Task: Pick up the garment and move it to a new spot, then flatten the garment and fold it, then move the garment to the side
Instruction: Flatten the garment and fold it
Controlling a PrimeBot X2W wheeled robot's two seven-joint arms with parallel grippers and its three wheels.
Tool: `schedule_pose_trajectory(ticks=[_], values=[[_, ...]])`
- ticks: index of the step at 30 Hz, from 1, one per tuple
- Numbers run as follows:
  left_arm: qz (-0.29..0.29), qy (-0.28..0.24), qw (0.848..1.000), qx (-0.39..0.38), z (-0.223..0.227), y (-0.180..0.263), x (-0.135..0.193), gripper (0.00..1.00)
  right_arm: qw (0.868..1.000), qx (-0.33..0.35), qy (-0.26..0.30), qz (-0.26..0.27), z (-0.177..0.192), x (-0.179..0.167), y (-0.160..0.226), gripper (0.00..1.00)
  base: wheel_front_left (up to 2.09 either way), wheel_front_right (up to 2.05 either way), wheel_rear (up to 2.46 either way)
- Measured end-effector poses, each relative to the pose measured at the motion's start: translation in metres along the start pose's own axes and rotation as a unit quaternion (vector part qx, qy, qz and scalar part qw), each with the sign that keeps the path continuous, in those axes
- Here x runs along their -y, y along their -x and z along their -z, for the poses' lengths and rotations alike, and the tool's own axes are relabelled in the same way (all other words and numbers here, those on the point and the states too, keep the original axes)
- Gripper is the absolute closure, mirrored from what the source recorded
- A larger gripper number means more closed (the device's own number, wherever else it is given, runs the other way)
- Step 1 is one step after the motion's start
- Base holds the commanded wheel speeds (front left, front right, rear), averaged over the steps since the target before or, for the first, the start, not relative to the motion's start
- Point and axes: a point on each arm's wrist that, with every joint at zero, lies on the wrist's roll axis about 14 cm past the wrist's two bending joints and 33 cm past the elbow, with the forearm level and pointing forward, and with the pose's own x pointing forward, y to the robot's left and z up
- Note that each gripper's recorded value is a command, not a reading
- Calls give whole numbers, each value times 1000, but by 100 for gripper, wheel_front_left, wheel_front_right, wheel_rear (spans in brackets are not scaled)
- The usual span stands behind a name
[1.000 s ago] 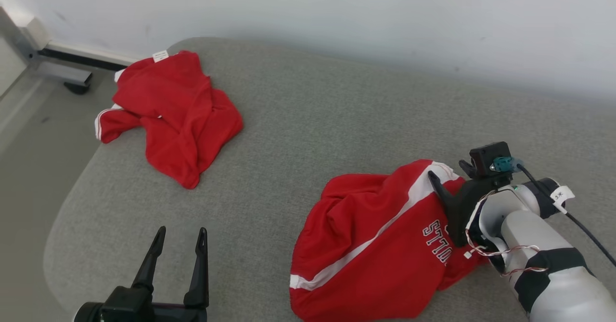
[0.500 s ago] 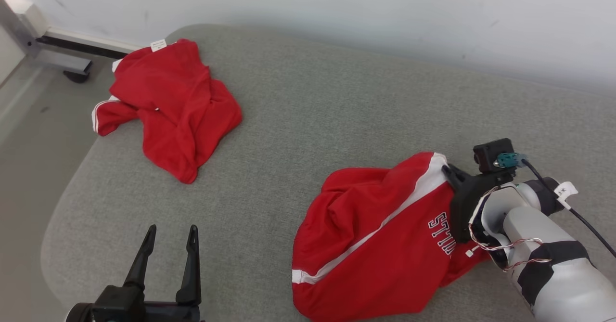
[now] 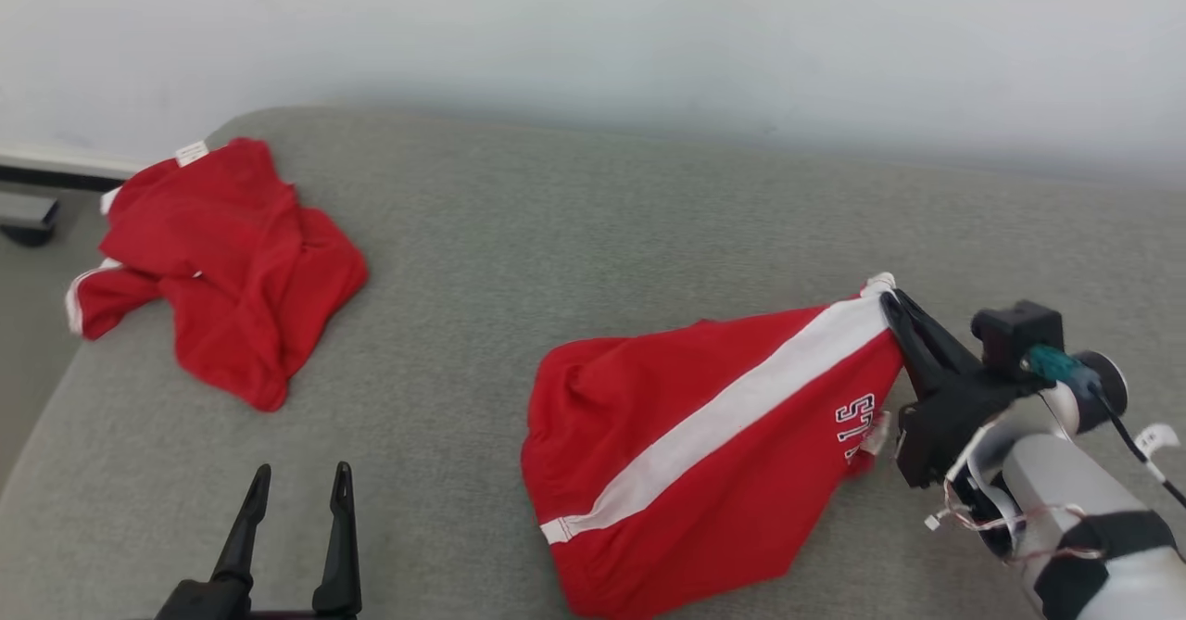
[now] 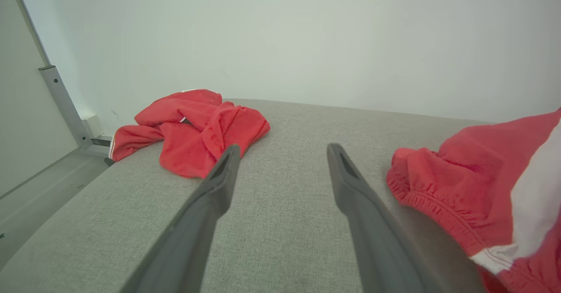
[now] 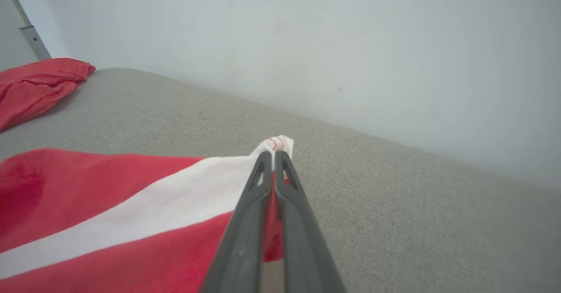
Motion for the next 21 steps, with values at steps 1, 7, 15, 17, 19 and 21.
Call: schedule_pose_trajectory(ticks=[1,7,15,17,19,21], values=[[7,1,1000,1,0,-2,4,0,1000,5,-3,8,0,5,8,100,0,0,0],[42,4,999,-2,3,-10,27,0,997,39,-26,54,8,23,65,100,0,0,0],[79,7,997,3,1,-18,52,0,987,23,-97,128,56,11,146,100,0,0,0],[83,8,997,2,2,-19,55,0,985,-2,-103,140,72,8,160,100,0,0,0],[85,8,996,1,3,-19,56,0,983,-19,-107,149,83,4,169,25,0,0,0],[85,8,996,0,3,-18,56,0,981,-25,-116,155,87,0,173,0,0,0,0]])
